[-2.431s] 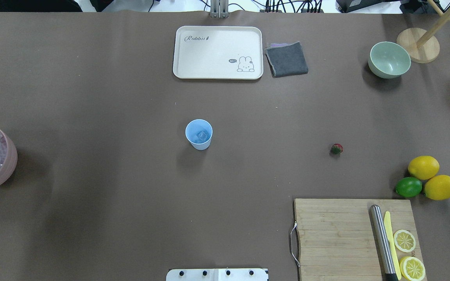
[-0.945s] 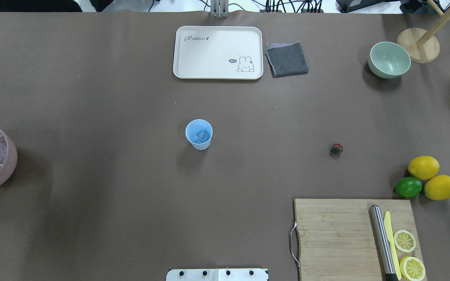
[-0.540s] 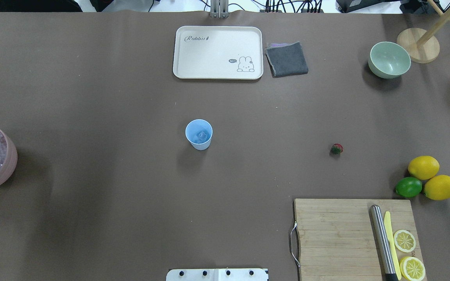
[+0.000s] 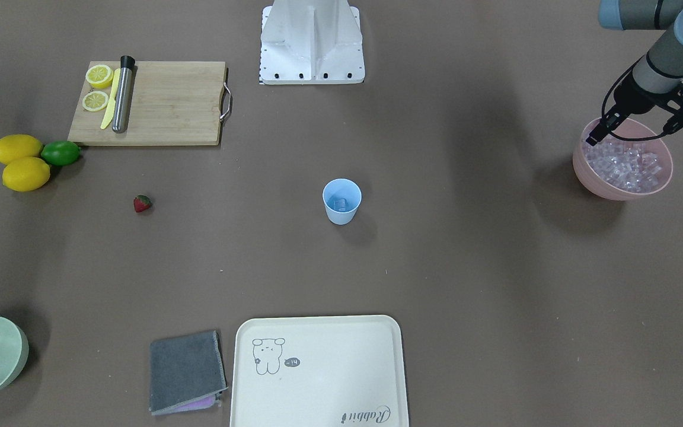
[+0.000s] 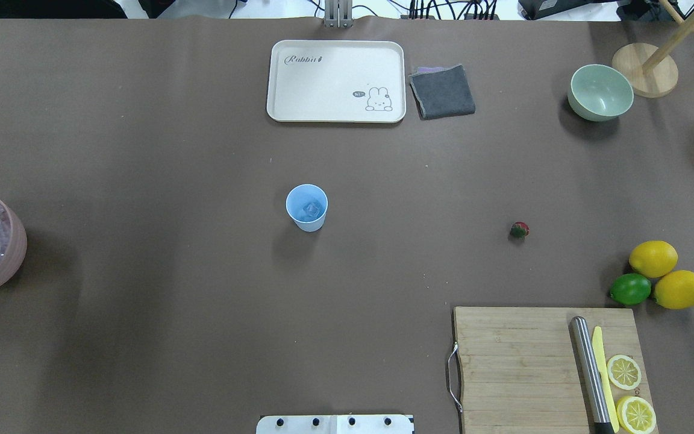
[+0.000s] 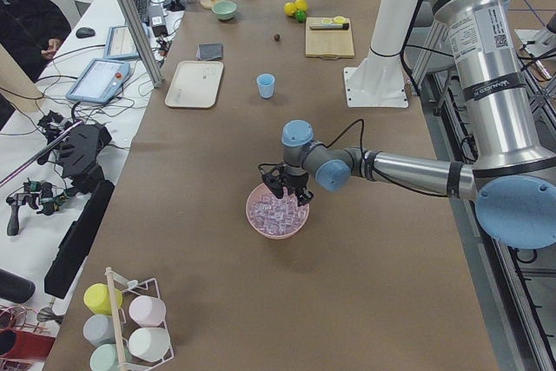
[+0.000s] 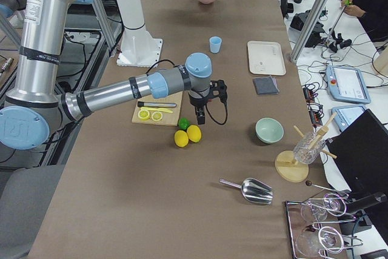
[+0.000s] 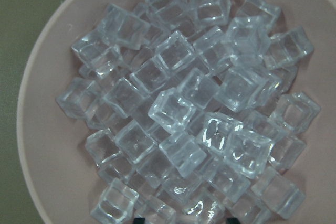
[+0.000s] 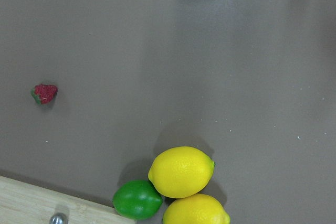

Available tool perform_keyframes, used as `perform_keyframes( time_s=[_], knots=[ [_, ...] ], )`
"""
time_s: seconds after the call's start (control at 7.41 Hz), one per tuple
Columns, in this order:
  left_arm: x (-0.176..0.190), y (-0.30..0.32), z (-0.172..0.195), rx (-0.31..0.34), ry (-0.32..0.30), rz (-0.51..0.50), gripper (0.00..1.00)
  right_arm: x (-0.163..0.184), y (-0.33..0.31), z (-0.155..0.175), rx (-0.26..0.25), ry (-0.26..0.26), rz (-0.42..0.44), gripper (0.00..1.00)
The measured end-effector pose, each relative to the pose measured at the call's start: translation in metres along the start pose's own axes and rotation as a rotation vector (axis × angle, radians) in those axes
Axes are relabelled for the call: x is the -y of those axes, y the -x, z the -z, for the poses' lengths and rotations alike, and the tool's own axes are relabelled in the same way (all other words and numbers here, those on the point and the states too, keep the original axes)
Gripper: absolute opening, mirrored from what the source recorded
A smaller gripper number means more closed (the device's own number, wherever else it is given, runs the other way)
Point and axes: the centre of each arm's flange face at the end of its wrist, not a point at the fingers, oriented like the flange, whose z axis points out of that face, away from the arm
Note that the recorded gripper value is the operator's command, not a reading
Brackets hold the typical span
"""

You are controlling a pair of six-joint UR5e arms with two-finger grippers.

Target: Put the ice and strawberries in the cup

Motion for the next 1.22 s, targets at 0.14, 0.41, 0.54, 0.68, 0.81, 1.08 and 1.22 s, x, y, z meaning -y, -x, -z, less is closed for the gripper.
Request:
perform_keyframes(
  time_s=[0.14,0.41,0.54,0.68,0.81,1.08,1.22],
  knots=[
    [-0.0001,-0.0004,-0.0001,0.000,-0.001,-0.001,0.55,-0.0007,-0.0004,-0.0002,0.000,0.001,-0.001,1.00],
    [-0.0011,-0.0017,-0.0015,0.001,-0.003,-0.002,0.52,-0.0027,-0.0009,-0.0002,-0.001,0.003,-0.003,1.00],
    [-0.0013,-0.0021,-0.0023,0.003,-0.006,-0.003,0.50,-0.0035,-0.0011,-0.0003,-0.001,0.003,-0.004,1.00],
    [-0.0012,-0.0025,-0.0030,0.004,-0.010,-0.004,0.46,-0.0046,-0.0014,-0.0003,-0.001,0.004,-0.005,1.00],
    [-0.0011,-0.0026,-0.0042,0.006,-0.013,-0.005,0.45,-0.0056,-0.0016,-0.0001,-0.001,0.005,-0.006,1.00],
    [-0.0008,-0.0036,-0.0054,0.007,-0.014,-0.006,0.40,-0.0088,-0.0025,0.0005,-0.002,0.006,-0.009,1.00],
    [-0.0010,-0.0052,-0.0054,0.005,-0.014,-0.004,0.32,-0.0098,-0.0031,0.0010,-0.002,0.005,-0.011,1.00]
  ],
)
